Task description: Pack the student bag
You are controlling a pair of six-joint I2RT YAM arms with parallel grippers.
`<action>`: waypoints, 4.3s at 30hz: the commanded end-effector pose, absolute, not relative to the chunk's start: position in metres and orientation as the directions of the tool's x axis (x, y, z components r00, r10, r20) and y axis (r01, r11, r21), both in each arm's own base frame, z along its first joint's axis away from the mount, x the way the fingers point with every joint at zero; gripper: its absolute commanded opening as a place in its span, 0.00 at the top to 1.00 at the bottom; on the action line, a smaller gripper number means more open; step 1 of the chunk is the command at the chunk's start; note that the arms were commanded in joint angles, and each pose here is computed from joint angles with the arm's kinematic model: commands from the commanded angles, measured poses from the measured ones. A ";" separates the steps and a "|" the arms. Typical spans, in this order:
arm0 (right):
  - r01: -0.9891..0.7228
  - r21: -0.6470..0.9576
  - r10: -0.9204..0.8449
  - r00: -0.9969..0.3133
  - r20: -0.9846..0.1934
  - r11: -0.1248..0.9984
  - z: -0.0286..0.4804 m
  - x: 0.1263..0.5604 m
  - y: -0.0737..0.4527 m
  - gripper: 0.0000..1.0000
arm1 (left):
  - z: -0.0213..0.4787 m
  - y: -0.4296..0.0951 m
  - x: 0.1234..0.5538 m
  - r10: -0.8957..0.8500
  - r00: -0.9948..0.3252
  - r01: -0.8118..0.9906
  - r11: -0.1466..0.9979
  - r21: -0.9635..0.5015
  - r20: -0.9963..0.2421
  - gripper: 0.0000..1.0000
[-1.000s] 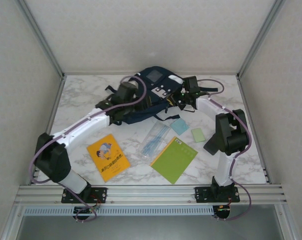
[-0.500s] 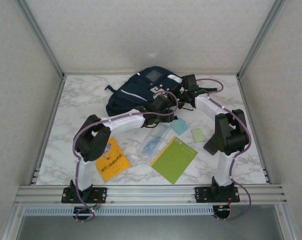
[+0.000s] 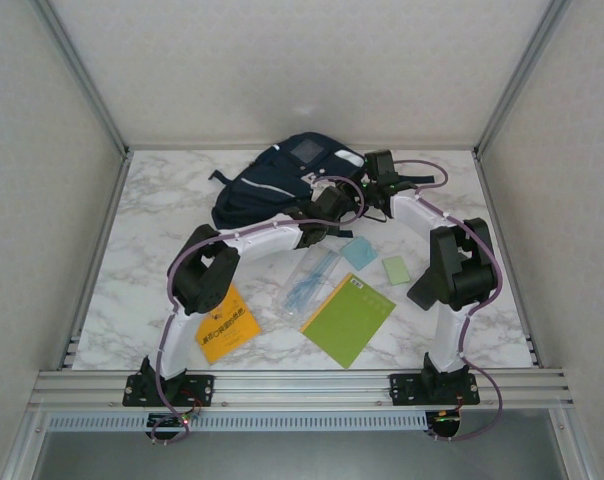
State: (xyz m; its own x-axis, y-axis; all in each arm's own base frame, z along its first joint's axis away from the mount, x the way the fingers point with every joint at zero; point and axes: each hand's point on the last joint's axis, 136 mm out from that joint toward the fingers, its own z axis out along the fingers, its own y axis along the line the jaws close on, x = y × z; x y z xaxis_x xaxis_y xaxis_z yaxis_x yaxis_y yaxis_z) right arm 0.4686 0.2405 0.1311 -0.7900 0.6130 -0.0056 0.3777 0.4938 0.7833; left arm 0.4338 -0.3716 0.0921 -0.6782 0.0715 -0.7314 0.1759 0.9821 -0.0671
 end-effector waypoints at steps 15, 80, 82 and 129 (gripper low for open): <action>0.192 0.671 0.482 -0.831 -0.277 0.716 0.152 0.485 0.220 1.00 | 0.105 -0.305 0.388 0.152 -0.840 0.268 0.951 -0.155 -0.520 1.00; 0.241 0.870 0.479 -0.878 0.006 0.430 0.130 0.393 0.275 0.26 | 0.154 -0.363 0.303 0.207 -0.932 0.349 0.729 -0.589 -0.297 1.00; 0.253 0.883 0.494 -0.869 0.027 0.396 0.123 0.401 0.281 0.55 | 0.152 -0.361 0.299 0.215 -0.934 0.346 0.733 -0.585 -0.284 1.00; 0.105 0.641 0.308 -0.927 -0.213 0.761 0.181 0.406 0.193 0.28 | 0.163 -0.403 0.342 0.048 -0.937 0.286 0.675 -0.680 -0.347 1.00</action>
State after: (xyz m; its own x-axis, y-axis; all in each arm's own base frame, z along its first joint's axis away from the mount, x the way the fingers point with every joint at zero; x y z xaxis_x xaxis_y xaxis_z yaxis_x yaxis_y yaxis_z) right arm 0.4232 0.1958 0.1604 -0.9441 0.2376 -0.2283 0.0546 0.7962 0.6026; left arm 0.3264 -0.3704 0.1256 -0.9629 0.0636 -0.2622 0.2162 0.7634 -0.6087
